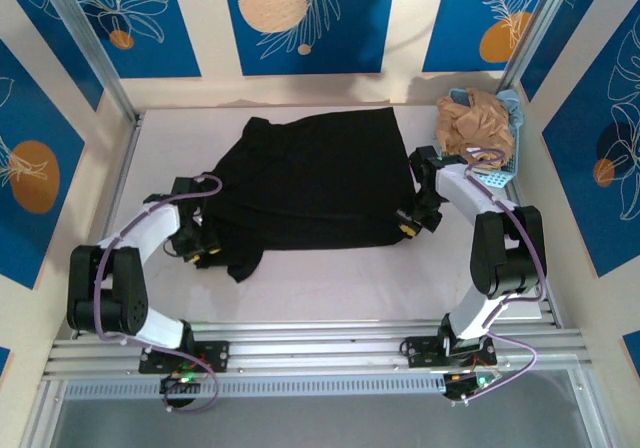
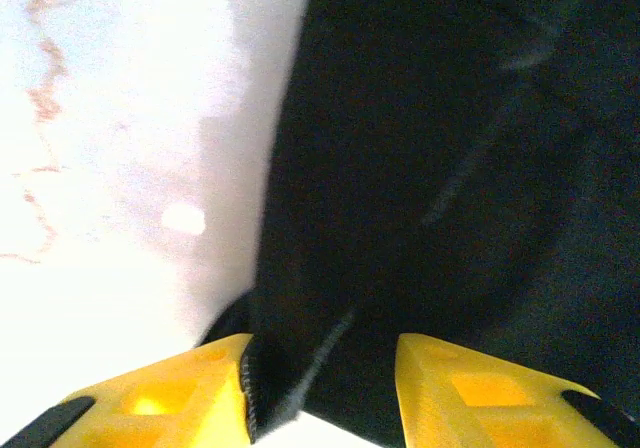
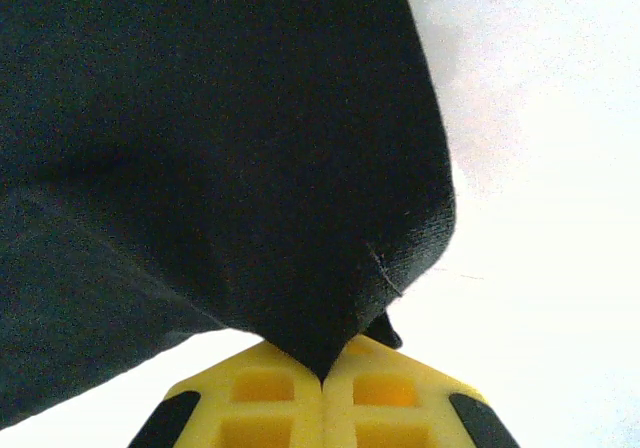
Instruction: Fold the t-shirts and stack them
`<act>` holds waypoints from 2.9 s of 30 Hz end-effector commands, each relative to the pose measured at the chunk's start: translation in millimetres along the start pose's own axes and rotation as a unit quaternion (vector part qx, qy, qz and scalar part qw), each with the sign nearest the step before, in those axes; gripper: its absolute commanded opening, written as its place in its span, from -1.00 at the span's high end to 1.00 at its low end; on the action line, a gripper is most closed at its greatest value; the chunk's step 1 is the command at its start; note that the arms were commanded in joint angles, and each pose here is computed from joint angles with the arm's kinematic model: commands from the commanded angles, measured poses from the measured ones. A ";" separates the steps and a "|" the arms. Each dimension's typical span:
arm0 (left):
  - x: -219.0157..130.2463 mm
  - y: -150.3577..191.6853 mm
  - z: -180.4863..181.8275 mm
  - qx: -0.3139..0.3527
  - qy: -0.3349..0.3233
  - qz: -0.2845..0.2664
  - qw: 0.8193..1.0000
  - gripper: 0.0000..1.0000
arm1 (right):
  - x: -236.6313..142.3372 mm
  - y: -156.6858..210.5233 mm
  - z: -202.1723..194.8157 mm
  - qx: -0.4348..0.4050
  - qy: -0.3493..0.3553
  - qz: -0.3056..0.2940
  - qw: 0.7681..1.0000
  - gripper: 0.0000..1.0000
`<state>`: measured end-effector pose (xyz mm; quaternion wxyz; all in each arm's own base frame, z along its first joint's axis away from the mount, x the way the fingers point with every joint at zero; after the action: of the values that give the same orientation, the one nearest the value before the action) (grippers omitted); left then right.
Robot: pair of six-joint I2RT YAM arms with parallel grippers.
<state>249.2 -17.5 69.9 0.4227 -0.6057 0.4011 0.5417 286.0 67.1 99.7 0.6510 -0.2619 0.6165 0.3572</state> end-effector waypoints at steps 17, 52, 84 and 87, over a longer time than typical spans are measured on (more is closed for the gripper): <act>-71.3 19.4 6.0 -0.026 -0.012 -0.051 0.998 1.00 | -39.2 0.0 -5.9 -0.020 -0.007 -0.053 0.998 1.00; -12.5 15.4 23.2 -0.045 -0.095 0.030 0.994 -0.48 | -28.3 -12.4 11.6 -0.039 -0.011 -0.025 0.999 1.00; -345.2 -72.0 0.1 -0.211 0.173 -0.494 0.825 1.00 | -286.6 22.2 85.5 -0.174 -0.339 -0.288 0.878 1.00; -403.5 -41.5 17.3 -0.210 0.200 -0.564 0.773 1.00 | -337.0 58.6 65.6 -0.200 -0.410 -0.341 0.822 1.00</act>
<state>276.7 8.7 418.2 0.4221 -0.8808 0.0158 0.2140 324.1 102.9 385.0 0.8411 -0.3944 0.1980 0.3127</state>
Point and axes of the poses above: each hand's point on the last joint's axis, 136 mm out from that joint toward the fingers, its own x axis out along the fingers, its own z axis along the line the jaws close on, y = z × x, the point moved 3 cm from there along -x, back along the fingers, and after that the axes turned 3 degrees about x, right-handed, at the moved point
